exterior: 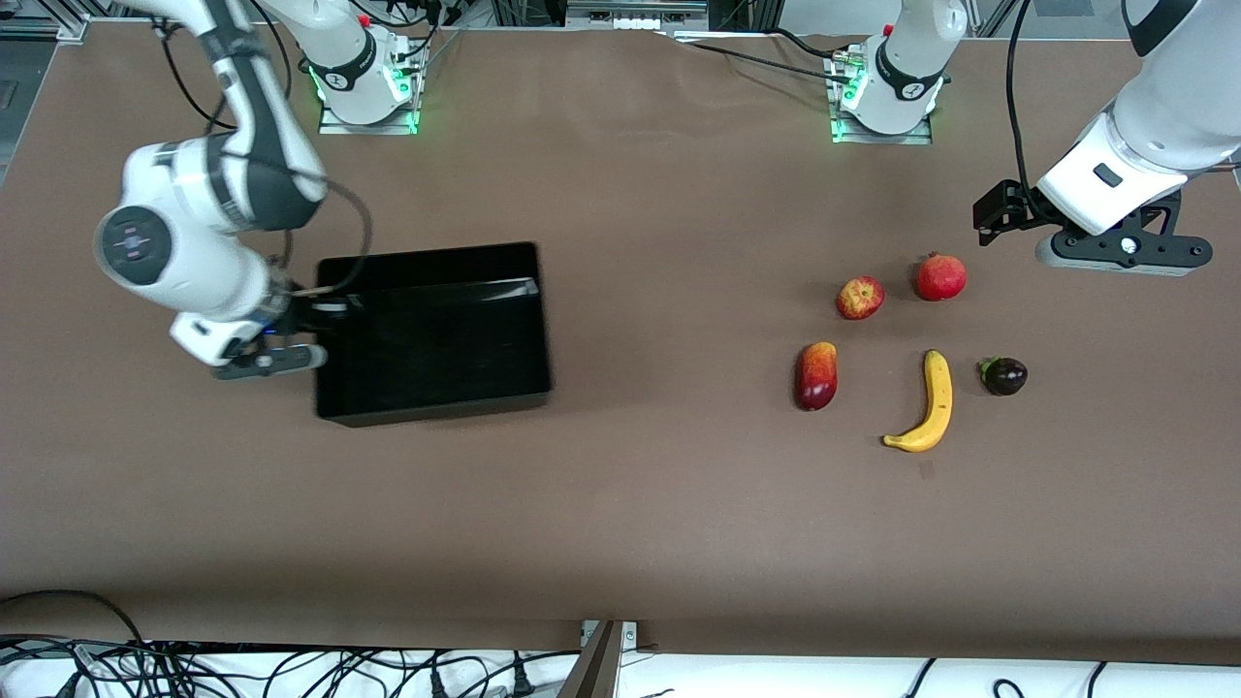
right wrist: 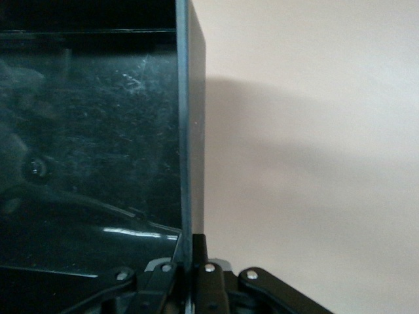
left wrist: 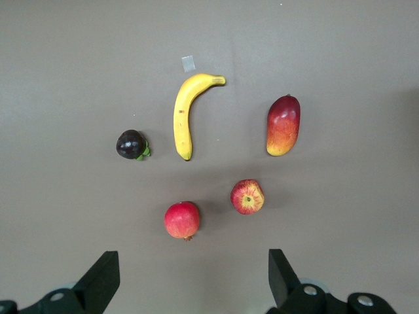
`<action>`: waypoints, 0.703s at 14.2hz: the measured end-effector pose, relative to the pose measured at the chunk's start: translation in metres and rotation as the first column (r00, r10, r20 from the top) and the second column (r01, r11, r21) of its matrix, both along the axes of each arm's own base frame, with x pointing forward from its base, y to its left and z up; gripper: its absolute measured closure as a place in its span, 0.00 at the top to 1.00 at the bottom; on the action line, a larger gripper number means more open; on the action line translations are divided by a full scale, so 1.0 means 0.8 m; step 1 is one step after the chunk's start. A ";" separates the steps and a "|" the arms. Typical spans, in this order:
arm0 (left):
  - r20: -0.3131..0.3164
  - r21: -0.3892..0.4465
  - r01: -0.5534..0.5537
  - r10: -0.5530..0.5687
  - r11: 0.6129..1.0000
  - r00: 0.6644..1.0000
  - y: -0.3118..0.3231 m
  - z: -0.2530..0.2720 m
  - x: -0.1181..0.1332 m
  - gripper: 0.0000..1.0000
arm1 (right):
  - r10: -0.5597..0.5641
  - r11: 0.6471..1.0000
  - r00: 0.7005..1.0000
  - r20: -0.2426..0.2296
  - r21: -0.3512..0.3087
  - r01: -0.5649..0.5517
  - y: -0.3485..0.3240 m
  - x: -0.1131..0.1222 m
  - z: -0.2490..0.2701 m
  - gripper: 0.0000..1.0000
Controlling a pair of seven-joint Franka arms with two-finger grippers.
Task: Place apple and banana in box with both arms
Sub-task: 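Slide the black box across the table toward the fruit with the right gripper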
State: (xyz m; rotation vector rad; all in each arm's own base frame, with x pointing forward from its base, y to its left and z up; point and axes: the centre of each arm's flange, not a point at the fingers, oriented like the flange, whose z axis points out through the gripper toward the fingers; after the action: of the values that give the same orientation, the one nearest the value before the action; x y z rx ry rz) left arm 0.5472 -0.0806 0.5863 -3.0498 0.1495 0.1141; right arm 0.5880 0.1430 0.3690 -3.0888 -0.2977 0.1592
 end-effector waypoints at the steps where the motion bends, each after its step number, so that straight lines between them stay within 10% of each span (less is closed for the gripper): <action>1: 0.000 0.000 0.000 0.000 1.000 1.000 0.000 0.000 0.000 1.00 | 0.002 1.000 1.000 -0.001 0.026 -0.002 0.040 -0.004 0.003 0.05; 6: 0.000 0.000 0.000 0.000 1.000 1.000 0.000 0.000 0.000 1.00 | -0.057 0.996 0.995 -0.078 0.064 0.062 0.245 -0.040 -0.054 0.05; 10: 0.000 0.000 -0.001 0.001 1.000 1.000 0.000 0.000 0.000 1.00 | -0.136 0.989 0.989 -0.053 0.058 0.139 0.382 -0.079 -0.128 0.05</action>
State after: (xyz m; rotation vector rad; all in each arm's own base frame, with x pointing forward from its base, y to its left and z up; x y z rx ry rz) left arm 0.5476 -0.0803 0.5863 -3.0498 0.1486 0.1139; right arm 0.5251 0.4485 0.2668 -3.0249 -0.0855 0.2166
